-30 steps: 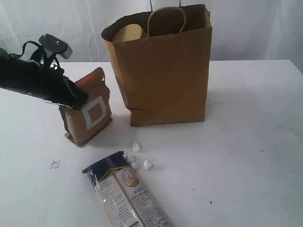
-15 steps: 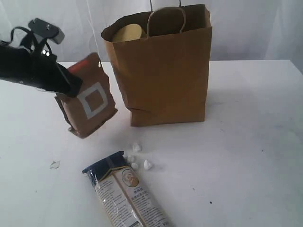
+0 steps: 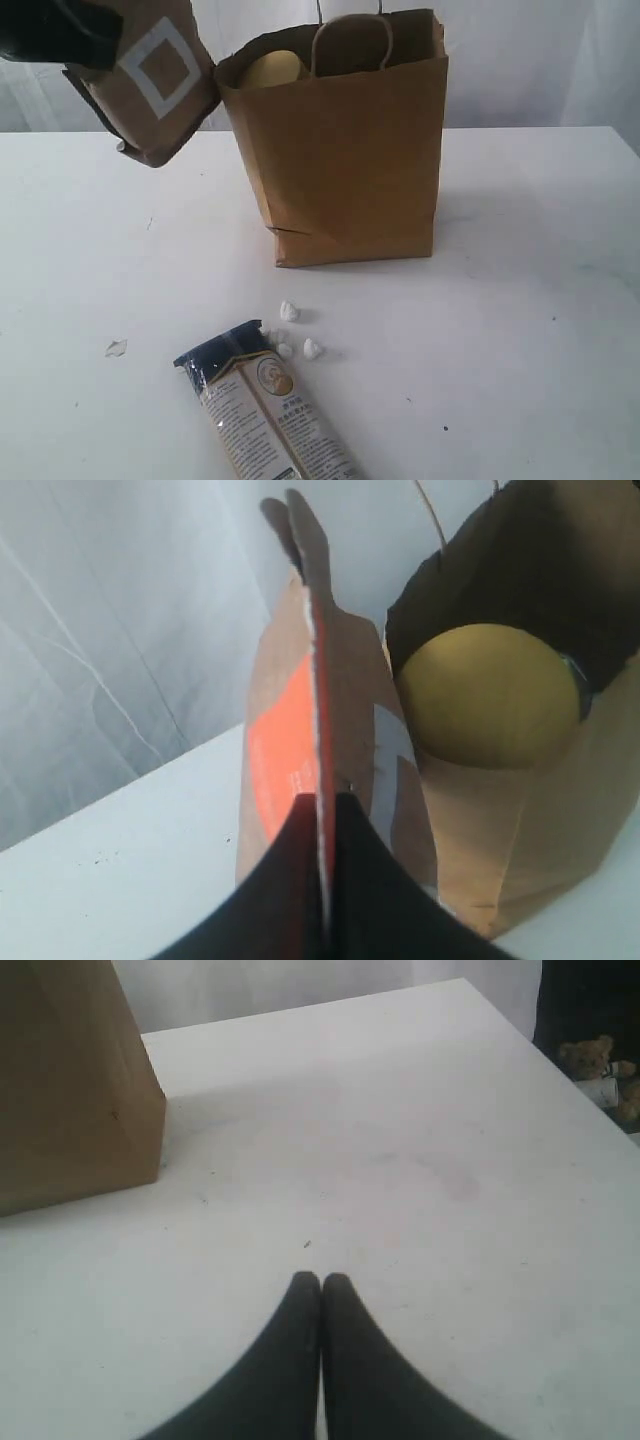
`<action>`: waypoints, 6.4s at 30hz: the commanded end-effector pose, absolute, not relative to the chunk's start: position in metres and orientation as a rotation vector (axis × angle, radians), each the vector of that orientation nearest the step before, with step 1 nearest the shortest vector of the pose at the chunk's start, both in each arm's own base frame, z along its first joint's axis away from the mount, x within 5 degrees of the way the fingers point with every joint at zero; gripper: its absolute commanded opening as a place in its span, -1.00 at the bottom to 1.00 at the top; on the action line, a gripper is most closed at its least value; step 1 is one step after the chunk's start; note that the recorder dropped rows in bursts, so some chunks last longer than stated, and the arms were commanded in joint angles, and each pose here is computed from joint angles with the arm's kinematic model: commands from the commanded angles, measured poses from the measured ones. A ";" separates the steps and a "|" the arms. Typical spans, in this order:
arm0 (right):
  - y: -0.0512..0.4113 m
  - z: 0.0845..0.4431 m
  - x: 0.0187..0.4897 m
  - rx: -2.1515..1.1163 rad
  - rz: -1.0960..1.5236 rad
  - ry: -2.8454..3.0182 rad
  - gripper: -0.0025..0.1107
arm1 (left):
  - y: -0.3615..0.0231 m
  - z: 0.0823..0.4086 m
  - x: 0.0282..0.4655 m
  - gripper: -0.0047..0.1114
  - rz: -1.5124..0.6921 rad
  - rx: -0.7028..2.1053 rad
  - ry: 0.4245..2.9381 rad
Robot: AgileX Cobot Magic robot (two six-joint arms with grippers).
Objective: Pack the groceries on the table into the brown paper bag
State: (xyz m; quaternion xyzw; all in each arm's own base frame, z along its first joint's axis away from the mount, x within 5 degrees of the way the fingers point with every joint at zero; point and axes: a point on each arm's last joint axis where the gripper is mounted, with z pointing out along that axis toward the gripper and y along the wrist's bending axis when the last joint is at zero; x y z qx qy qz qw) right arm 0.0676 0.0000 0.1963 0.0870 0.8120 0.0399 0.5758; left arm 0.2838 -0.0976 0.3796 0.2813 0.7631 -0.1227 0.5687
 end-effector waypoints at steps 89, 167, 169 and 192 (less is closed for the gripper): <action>0.000 0.196 0.068 0.210 0.097 1.897 -0.96 | -0.177 0.463 0.350 -0.92 -0.800 0.970 1.046; 0.000 0.196 0.068 0.210 0.097 1.897 -0.96 | -0.154 0.483 0.277 -0.63 -0.586 1.361 1.324; 0.000 0.196 0.068 0.210 0.097 1.897 -0.96 | -0.146 0.487 0.271 -0.82 -0.499 1.344 1.407; -0.003 0.206 0.071 0.338 0.182 1.758 -0.96 | -0.058 0.323 0.215 -0.92 -0.133 0.359 2.089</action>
